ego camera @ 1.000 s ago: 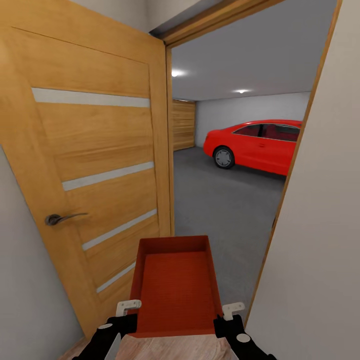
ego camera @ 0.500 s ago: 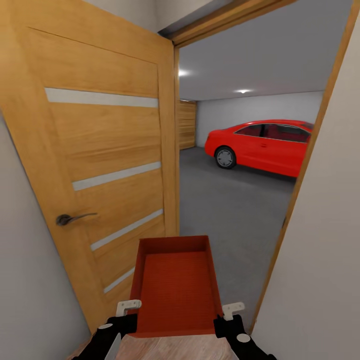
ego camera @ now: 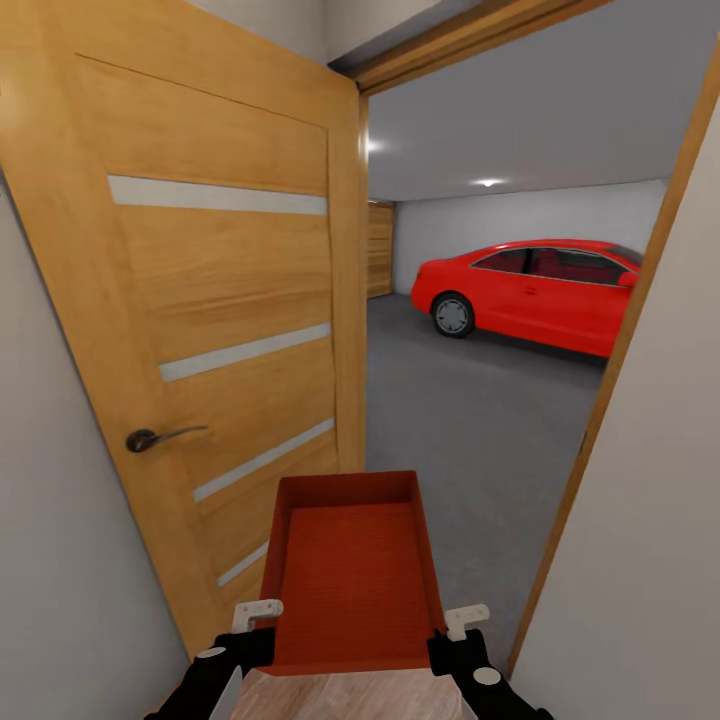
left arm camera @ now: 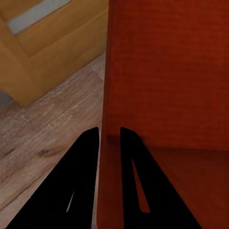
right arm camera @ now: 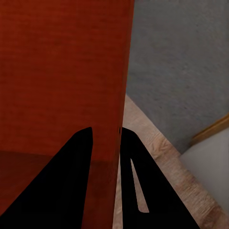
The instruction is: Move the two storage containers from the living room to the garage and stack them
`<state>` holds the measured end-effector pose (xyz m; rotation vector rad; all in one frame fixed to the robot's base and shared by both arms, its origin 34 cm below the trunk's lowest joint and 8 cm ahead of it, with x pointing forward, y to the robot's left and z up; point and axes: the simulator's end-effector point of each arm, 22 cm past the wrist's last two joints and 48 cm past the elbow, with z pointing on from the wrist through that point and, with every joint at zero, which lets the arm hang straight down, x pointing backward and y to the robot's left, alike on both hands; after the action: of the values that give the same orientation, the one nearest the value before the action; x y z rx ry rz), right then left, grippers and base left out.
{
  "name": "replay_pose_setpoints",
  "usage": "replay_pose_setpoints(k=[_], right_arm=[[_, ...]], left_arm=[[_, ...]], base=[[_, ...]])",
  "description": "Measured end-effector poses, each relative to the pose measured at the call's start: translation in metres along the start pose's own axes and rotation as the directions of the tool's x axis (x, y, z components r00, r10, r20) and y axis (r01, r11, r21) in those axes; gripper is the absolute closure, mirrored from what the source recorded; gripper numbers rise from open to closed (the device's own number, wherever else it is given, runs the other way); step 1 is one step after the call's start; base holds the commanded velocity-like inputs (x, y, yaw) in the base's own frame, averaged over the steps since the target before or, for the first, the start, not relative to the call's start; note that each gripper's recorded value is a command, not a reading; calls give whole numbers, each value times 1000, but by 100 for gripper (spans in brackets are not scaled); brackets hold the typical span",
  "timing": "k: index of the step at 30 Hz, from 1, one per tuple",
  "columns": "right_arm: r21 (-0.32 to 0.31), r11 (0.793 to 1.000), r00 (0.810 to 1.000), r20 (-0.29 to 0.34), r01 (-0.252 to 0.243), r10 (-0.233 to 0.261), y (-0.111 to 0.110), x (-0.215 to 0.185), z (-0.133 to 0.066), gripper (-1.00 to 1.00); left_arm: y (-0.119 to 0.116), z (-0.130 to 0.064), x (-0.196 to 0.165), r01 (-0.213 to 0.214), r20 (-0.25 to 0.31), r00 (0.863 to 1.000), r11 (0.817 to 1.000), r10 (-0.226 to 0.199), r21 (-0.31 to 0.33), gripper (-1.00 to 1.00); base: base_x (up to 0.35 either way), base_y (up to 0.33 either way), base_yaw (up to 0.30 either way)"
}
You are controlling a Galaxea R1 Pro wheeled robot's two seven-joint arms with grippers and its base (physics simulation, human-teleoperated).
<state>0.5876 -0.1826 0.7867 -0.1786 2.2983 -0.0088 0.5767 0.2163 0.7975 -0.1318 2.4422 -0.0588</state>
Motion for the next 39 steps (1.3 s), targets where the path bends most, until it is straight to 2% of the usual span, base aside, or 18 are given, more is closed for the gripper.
replay_pose_setpoints(k=[11, 25, 39], right_arm=[[0, 1000, 1000, 0, 0, 0, 0, 0, 0, 100], [-1, 1000, 1000, 2, 4, -4, -4, 0, 0, 100], [4, 1000, 1000, 5, 30, -30, -2, -1, 0, 100]], left_arm=[[0, 0, 0, -1, 0, 1000, 1000, 1, 1, 100], [-4, 0, 1, 1, 3, 1000, 1000, -1, 1, 100], [0, 3, 11, 32, 7, 999, 999, -32, 6, 100]], base=[[108, 193, 0], [6, 9, 0], [0, 0, 0]])
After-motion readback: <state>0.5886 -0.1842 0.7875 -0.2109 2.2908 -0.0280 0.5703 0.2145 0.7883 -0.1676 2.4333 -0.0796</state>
